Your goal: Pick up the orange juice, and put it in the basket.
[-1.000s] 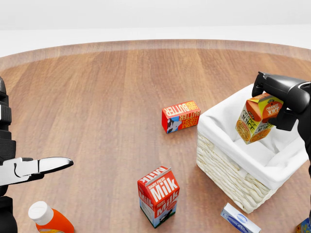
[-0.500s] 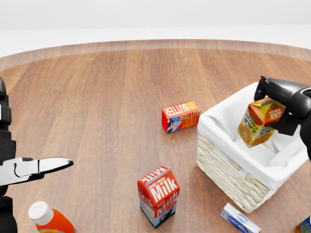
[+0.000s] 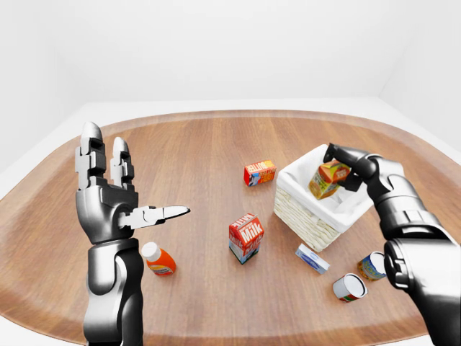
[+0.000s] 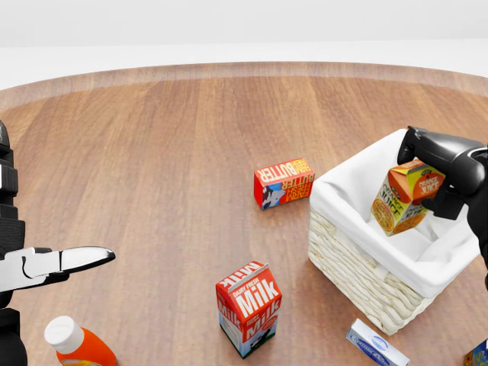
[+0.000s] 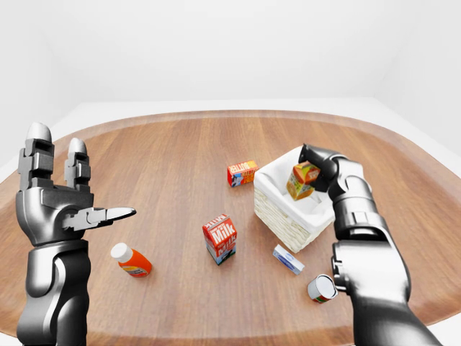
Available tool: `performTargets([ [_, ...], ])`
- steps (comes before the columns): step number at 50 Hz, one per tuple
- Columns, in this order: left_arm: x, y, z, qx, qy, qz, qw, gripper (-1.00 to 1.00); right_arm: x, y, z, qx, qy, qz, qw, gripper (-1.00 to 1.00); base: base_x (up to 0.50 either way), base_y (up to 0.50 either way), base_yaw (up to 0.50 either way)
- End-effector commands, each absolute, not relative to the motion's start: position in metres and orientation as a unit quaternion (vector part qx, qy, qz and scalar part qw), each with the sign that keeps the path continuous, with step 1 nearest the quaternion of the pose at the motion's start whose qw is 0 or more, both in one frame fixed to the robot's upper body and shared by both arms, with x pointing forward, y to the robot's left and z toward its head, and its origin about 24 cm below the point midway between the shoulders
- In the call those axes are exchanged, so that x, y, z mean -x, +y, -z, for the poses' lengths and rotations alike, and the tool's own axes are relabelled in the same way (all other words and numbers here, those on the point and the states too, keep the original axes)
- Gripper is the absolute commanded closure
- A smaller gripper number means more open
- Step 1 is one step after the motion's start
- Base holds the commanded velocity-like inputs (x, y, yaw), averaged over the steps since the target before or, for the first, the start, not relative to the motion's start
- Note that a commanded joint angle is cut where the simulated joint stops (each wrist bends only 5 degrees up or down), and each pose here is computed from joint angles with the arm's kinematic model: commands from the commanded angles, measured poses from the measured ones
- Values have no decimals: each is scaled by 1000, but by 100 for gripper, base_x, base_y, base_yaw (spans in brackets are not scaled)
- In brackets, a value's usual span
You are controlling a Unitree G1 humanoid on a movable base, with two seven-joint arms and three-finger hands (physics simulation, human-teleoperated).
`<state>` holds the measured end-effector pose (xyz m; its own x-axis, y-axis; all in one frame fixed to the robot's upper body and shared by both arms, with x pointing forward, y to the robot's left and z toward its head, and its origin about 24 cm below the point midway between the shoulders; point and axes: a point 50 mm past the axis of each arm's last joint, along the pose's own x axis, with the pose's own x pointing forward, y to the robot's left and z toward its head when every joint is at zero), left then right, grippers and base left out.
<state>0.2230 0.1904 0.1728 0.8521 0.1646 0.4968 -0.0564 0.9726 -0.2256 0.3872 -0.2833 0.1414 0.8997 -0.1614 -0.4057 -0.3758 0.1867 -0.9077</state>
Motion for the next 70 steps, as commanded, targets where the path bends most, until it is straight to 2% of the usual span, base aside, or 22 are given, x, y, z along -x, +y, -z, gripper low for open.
performTargets([
  [1, -223, 190, -173, 102, -266, -58, 957, -100, -388, -285, -143, 649, 191, -48, 735, 100, 0, 0, 0],
  [50, -223, 190, -173, 102, -266, -58, 957, -100, -380, -287, -109, 661, 198, -31, 723, 100, 0, 0, 0],
  [51, -223, 190, -173, 102, -266, -58, 957, -100, -380, -287, -109, 661, 197, -30, 723, 79, 0, 0, 0],
  [52, -223, 190, -173, 102, -266, -58, 957, -100, -380, -288, -110, 663, 198, -27, 722, -45, 0, 0, 0],
  [53, -223, 190, -173, 102, -266, -58, 957, -100, -380, -289, -110, 663, 198, -27, 721, -100, 0, 0, 0],
  [70, -223, 190, -173, 102, -266, -58, 957, -100, -380, -289, -111, 666, 194, -26, 720, -100, 0, 0, 0],
])
